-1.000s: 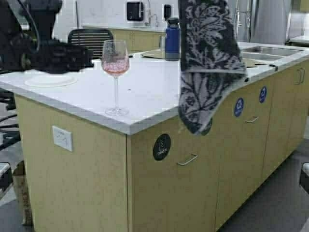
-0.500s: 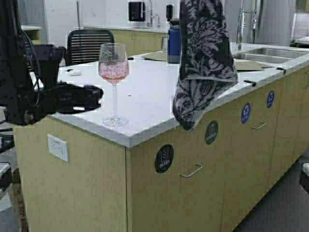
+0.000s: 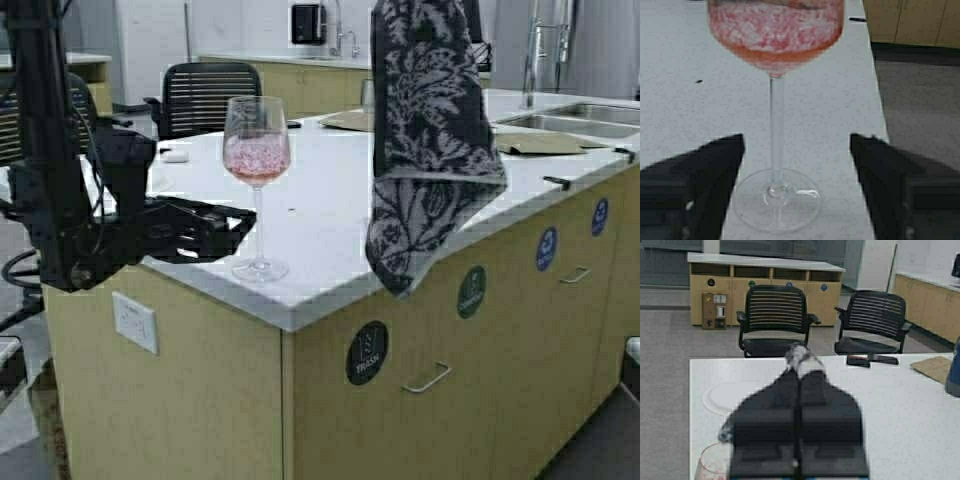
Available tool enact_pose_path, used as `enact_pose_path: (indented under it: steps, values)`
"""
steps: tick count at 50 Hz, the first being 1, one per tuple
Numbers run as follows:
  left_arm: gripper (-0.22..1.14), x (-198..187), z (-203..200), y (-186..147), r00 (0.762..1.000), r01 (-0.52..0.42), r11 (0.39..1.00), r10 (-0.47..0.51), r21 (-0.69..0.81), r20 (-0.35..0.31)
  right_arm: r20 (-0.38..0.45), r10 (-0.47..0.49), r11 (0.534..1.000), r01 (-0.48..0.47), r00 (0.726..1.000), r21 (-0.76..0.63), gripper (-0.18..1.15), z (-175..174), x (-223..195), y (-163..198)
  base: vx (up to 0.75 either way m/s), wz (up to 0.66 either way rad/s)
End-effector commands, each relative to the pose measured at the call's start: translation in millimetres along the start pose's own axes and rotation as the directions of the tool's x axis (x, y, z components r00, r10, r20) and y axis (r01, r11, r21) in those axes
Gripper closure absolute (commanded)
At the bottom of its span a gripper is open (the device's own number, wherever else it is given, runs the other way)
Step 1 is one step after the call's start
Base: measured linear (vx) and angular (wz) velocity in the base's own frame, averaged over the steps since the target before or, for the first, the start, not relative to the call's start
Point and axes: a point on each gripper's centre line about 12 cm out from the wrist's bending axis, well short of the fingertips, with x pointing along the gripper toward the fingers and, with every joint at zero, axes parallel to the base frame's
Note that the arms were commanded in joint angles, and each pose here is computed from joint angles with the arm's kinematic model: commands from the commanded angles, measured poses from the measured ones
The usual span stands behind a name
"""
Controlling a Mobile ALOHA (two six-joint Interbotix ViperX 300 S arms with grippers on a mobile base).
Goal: Get the cloth and wipe up the spill under the wine glass
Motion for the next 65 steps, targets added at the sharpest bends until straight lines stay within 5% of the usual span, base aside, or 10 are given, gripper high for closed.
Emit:
enact_pose_path:
  steps: [1,44,65]
  values:
    - [-0.05,16,2,-4,0.999,0.028,1.0,-0.029,0.012,0.027,0.037,-0.002,1.0,0.002,0.999,-0.001,0.91,10,1,-1,0.12,0.09]
    - [-0.03,90,-11,-32,0.988,0.145,0.989,-0.145,-0.007,0.048,0.032,-0.002,1.0,0.002,0.999,-0.001,0.91,8,0,0,0.06,0.03]
    - [0.63,95,3,-31,0.988,0.143,0.99,-0.143,-0.005,0.061,0.042,-0.08,0.997,0.08,0.996,0.01,0.91,13,4,-24,0.0,0.0]
